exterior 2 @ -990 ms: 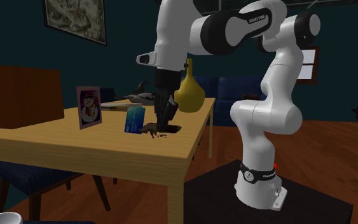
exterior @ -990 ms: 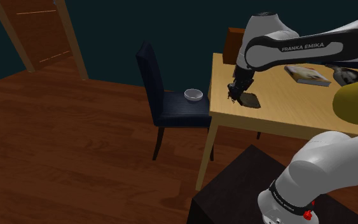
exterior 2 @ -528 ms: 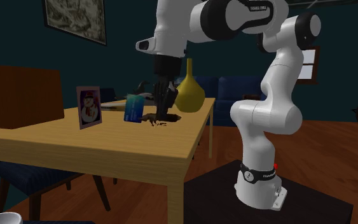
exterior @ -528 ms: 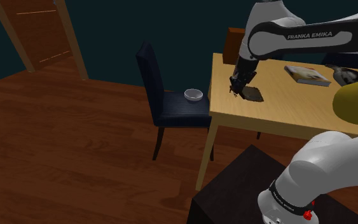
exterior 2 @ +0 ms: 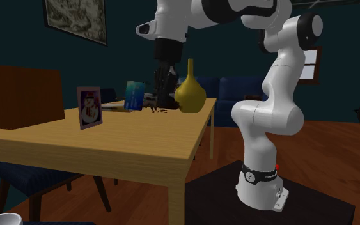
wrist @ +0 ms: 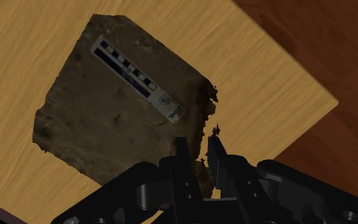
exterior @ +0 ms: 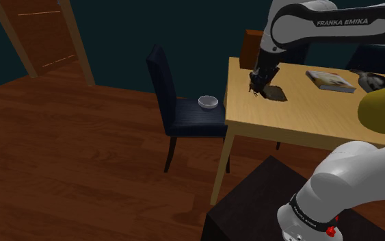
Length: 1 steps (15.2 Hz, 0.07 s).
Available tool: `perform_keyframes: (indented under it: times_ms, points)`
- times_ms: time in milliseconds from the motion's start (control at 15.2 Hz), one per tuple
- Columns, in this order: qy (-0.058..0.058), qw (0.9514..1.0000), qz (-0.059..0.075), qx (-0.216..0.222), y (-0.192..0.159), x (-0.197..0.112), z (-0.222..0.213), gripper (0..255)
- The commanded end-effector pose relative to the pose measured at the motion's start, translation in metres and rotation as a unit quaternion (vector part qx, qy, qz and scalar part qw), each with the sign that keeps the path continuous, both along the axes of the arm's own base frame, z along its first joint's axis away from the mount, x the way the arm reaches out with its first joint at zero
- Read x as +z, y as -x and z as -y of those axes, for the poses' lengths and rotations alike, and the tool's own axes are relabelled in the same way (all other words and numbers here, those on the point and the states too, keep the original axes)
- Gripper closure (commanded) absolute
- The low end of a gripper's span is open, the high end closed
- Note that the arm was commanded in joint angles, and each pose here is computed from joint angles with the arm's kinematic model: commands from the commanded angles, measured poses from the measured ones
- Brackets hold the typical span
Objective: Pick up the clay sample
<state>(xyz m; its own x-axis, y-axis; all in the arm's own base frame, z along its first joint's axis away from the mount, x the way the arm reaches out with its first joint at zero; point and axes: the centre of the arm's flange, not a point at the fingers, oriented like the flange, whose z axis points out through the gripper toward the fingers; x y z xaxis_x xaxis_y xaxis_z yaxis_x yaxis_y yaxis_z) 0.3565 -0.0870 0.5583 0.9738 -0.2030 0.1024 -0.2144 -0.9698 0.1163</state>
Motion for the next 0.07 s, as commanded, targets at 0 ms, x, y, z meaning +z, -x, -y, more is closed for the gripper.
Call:
perform_keyframes:
  times_ms: [0]
  points:
    - [0.0, 1.0, 0.0, 0.0, 0.0002, 0.0029, 0.0004, 255]
